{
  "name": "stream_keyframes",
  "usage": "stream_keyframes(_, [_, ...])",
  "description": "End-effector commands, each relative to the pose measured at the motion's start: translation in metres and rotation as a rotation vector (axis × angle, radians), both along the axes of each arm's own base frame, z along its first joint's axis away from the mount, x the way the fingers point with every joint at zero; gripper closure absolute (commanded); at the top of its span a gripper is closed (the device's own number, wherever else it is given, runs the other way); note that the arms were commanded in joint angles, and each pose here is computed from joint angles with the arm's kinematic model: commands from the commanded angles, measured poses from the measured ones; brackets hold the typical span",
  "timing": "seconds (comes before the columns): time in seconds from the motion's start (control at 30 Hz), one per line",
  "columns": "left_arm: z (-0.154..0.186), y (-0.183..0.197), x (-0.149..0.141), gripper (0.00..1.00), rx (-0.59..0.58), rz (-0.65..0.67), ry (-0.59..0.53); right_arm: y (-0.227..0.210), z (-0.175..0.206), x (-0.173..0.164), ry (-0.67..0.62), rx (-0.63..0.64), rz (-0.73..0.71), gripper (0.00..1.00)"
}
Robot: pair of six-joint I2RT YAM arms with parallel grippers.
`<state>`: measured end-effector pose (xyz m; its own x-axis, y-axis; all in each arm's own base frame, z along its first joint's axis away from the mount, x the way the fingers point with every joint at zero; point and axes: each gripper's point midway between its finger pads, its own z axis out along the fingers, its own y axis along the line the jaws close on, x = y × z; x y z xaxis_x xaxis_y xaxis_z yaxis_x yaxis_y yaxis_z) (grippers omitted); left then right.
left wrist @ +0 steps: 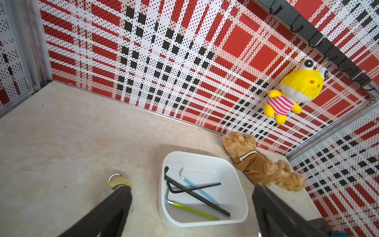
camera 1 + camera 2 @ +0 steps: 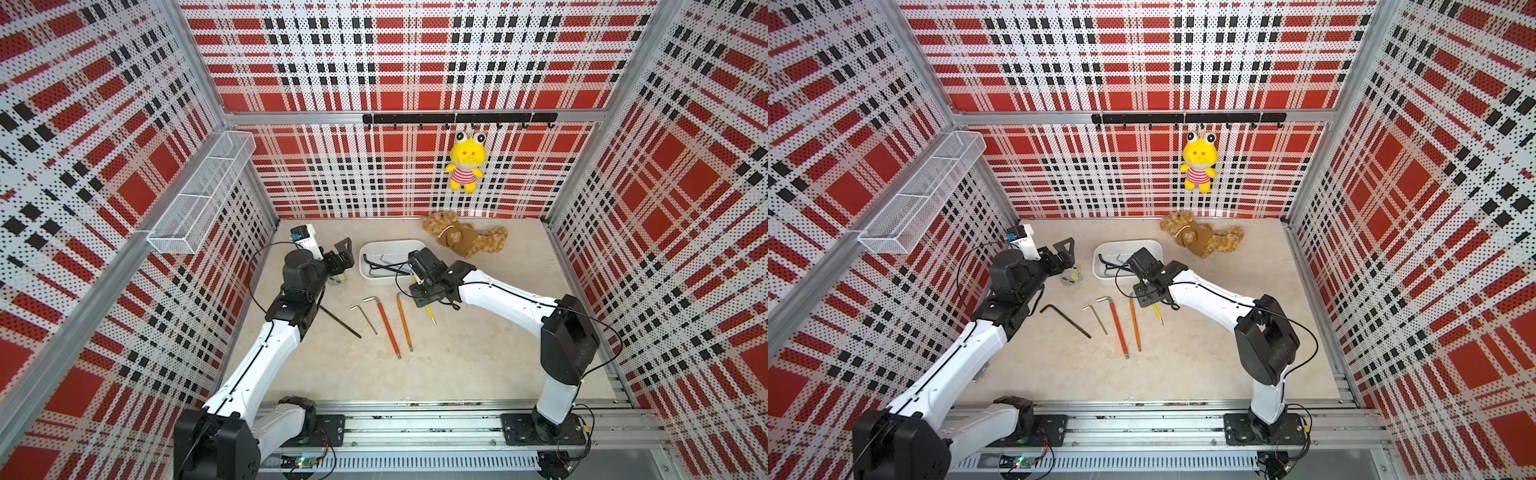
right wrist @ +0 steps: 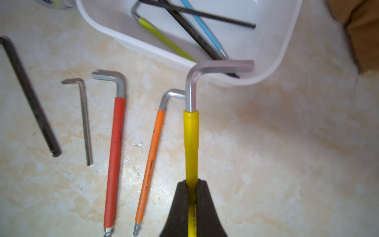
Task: Put the hex key on the desktop into the storage box
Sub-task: Pick up the Allen key from the center of the board, then place the Allen key in the storage box.
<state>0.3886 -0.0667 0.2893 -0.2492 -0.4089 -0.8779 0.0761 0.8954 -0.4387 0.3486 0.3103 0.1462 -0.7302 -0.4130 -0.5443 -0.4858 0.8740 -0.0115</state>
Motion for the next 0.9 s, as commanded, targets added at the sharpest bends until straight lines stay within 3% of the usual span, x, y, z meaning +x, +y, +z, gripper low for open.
stream_keyframes(0.0, [0.007,0.005,-0.002,0.01,0.019,0.012,-0.032,0.022,0.038,0.012,-0.136,-0.028,0.265,1.00])
stream_keyframes(0.17, [0.006,0.005,-0.002,0.01,0.022,0.013,-0.030,0.059,0.062,0.032,-0.222,-0.006,0.615,1.00])
stream_keyframes(0.3, [0.008,0.008,-0.004,0.01,0.031,0.025,-0.033,0.076,0.059,0.054,-0.235,-0.021,0.759,1.00])
stream_keyframes(0.47, [0.004,0.010,-0.005,0.01,0.038,0.032,-0.022,0.083,0.031,0.094,-0.258,-0.154,0.794,1.00])
stream_keyframes(0.6, [0.003,0.010,-0.005,0.01,0.040,0.033,-0.020,0.089,0.019,0.120,-0.301,-0.137,0.796,1.00])
stream_keyframes(0.87, [0.011,0.012,-0.002,0.01,0.041,0.037,-0.031,0.096,-0.014,0.139,-0.291,-0.108,0.806,1.00])
